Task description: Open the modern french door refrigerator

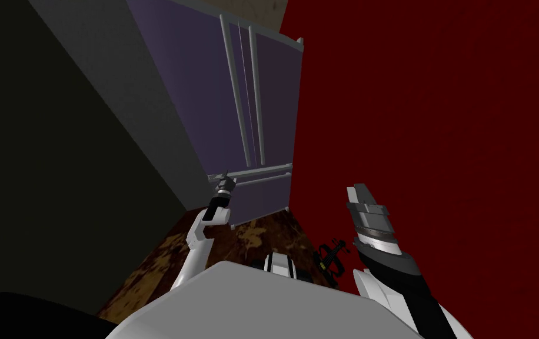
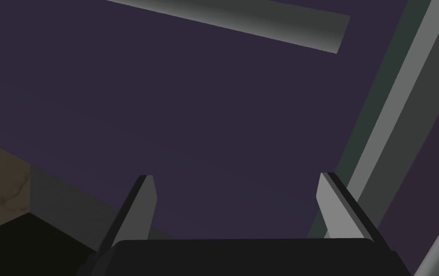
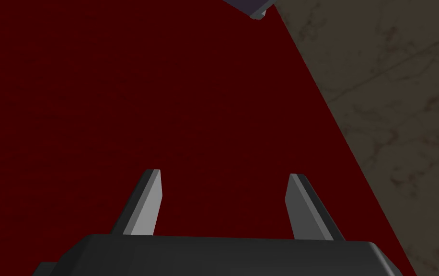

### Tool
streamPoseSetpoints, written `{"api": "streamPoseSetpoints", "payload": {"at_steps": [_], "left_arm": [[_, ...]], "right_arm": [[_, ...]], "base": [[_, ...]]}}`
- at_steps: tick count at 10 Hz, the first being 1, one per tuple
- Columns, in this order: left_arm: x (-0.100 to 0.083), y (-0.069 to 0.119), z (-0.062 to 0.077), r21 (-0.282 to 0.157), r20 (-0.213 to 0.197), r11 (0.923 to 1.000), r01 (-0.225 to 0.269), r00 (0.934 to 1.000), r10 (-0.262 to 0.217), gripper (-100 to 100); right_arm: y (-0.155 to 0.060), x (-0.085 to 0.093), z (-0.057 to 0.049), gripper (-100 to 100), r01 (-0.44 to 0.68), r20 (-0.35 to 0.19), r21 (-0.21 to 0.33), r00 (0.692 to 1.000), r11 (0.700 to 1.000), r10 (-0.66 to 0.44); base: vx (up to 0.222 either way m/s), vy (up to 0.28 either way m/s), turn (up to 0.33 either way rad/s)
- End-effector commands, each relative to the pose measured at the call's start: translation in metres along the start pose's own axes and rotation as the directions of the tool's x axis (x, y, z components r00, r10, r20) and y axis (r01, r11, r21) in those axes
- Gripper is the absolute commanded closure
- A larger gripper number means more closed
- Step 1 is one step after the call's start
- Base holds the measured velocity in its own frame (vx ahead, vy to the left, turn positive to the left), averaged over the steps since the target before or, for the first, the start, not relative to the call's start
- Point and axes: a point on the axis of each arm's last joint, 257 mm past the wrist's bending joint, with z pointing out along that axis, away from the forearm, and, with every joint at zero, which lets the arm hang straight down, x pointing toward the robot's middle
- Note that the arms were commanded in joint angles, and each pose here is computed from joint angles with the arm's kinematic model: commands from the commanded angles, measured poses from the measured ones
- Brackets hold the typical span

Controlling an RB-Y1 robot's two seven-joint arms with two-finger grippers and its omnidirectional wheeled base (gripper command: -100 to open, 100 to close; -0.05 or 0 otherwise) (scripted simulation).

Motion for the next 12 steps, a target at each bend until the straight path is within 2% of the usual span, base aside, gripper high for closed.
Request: {"api": "streamPoseSetpoints", "payload": {"at_steps": [1,2,4,5,7,8,10,11,12], "left_arm": [[-0.013,0.002,0.012,-0.025,0.047,0.9986,0.047,0.9979,-0.045,-100],[-0.014,0.002,0.012,-0.027,0.049,0.9985,0.047,0.9978,-0.045,-100],[-0.030,0.003,0.026,-0.039,0.105,0.9933,0.109,0.9890,-0.104,-100],[-0.031,0.005,0.026,-0.047,0.109,0.9929,0.110,0.9885,-0.104,-100],[-0.048,0.008,0.038,-0.056,0.170,0.9821,0.180,0.9710,-0.168,-100],[-0.049,0.010,0.037,-0.062,0.174,0.9815,0.181,0.9703,-0.168,-100],[-0.064,0.015,0.047,-0.066,0.235,0.9644,0.256,0.9433,-0.234,-100],[-0.064,0.017,0.047,-0.072,0.239,0.9638,0.257,0.9425,-0.234,-100],[-0.071,0.020,0.051,-0.074,0.271,0.9527,0.295,0.9253,-0.266,-100]], "right_arm": [[0.000,0.000,0.000,0,0.000,0.000,0.000,1.000,1.000,0.000],[0.000,0.000,0.000,0,0.000,0.000,0.000,1.000,1.000,0.000],[0.000,0.000,0.000,0,0.000,0.000,0.000,1.000,1.000,0.000],[0.000,0.000,0.000,0,0.000,0.000,0.000,1.000,1.000,0.000],[0.000,0.000,0.000,0,0.000,0.000,0.000,1.000,1.000,0.000],[0.000,0.000,0.000,0,0.000,0.000,0.000,1.000,1.000,0.000],[0.000,0.000,0.000,0,0.000,0.000,0.000,1.000,1.000,0.000],[0.000,0.000,0.000,0,0.000,0.000,0.000,1.000,1.000,0.000],[0.000,0.000,0.000,0,0.000,0.000,0.000,1.000,1.000,0.000]], "base": [[0.034,-0.013,-0.072],[0.026,-0.010,-0.050],[0.039,-0.010,-0.112],[0.044,-0.007,-0.062],[0.049,-0.009,-0.105],[0.038,-0.008,-0.057],[0.039,-0.008,-0.109],[0.038,-0.005,-0.043],[0.032,-0.004,-0.074]]}}
